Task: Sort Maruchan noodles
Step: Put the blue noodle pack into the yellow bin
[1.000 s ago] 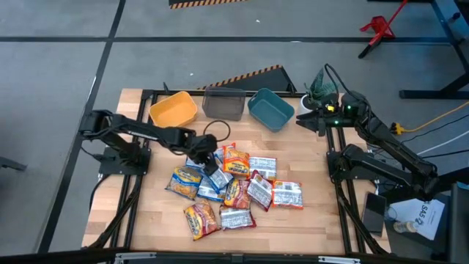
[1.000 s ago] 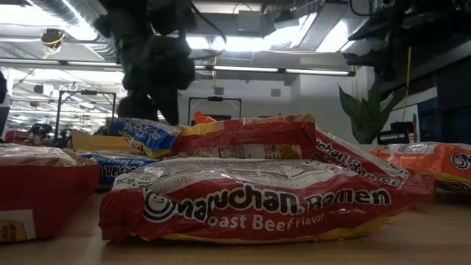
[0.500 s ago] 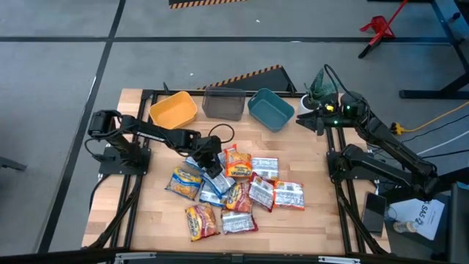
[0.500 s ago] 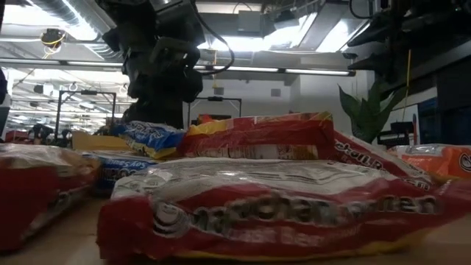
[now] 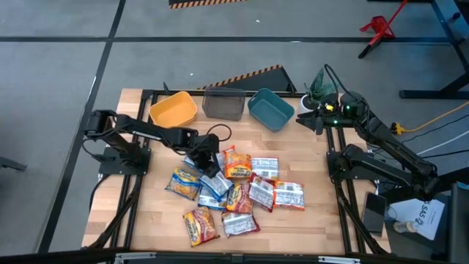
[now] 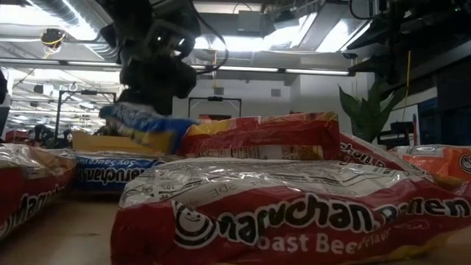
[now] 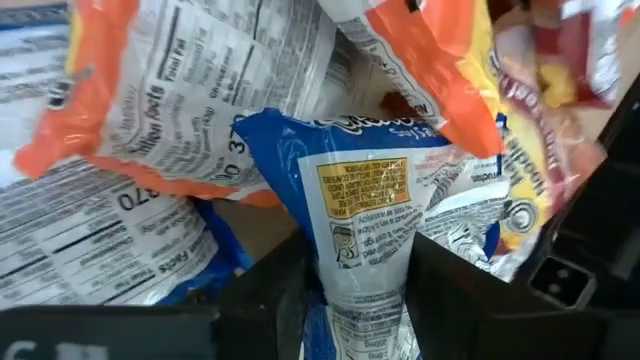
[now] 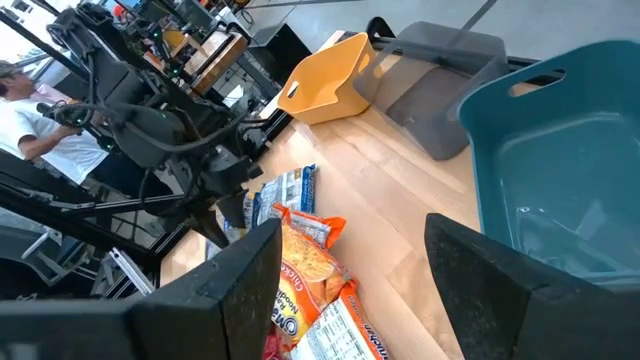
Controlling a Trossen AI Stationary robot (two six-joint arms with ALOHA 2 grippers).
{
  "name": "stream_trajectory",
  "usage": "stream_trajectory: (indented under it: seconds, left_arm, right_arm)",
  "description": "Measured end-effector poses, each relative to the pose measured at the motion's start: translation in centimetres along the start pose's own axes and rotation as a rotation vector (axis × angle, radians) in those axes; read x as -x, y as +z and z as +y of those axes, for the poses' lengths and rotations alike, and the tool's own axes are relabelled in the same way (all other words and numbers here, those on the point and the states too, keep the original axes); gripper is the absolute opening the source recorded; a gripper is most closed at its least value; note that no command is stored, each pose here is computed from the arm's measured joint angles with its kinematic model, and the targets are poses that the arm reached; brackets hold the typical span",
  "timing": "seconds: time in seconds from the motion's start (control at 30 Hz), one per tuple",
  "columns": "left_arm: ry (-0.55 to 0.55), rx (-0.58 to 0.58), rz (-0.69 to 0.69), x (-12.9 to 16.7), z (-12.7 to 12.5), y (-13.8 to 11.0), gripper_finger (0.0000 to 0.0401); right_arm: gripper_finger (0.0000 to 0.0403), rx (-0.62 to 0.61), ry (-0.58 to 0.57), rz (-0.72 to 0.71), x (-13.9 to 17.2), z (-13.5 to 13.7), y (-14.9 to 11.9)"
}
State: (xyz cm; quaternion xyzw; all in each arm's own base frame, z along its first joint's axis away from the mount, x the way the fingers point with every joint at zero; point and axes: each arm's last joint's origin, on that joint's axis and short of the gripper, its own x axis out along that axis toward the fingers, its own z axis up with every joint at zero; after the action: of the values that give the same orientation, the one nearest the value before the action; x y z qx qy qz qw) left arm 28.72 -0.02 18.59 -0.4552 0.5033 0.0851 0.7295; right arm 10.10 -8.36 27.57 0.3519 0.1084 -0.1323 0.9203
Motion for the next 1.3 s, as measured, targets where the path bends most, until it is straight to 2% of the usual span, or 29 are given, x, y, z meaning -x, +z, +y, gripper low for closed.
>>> stream_trajectory:
  seconds: [0.4, 0.53, 0.77, 1.03, 1.17, 1.3]
  left_arm:
    - [-0.098, 0.071, -0.164, 5.5, 0.0, 0.8, 0.0130]
    - [-0.101, 0.096, -0.240, 7.9, 0.6, 0.8, 0.0130]
    - [0.034, 0.207, -0.440, 12.6, 3.0, 0.1, 0.0130]
    - [0.303, 0.413, -0.724, 17.6, 6.9, -1.6, 0.0130]
    - [0.419, 0.511, -0.869, 19.4, 8.5, -2.0, 0.0130]
    - [0.505, 0.566, -0.933, 20.6, 10.0, -1.8, 0.0130]
  right_arm:
    - [0.0234, 0.001, -0.004, -0.003, 0.0, 0.0, 0.0]
    - [0.0234, 0.002, -0.026, -0.015, 0.0, -0.1, 0.1]
    - [0.0234, 0.002, -0.060, -0.033, 0.0, -0.2, 0.1]
    - [0.0234, 0.002, -0.070, -0.038, 0.0, -0.2, 0.1]
    - [0.0234, 0.002, -0.082, -0.044, 0.0, -0.2, 0.1]
    - [0.0234, 0.002, -0.088, -0.047, 0.0, -0.3, 0.1]
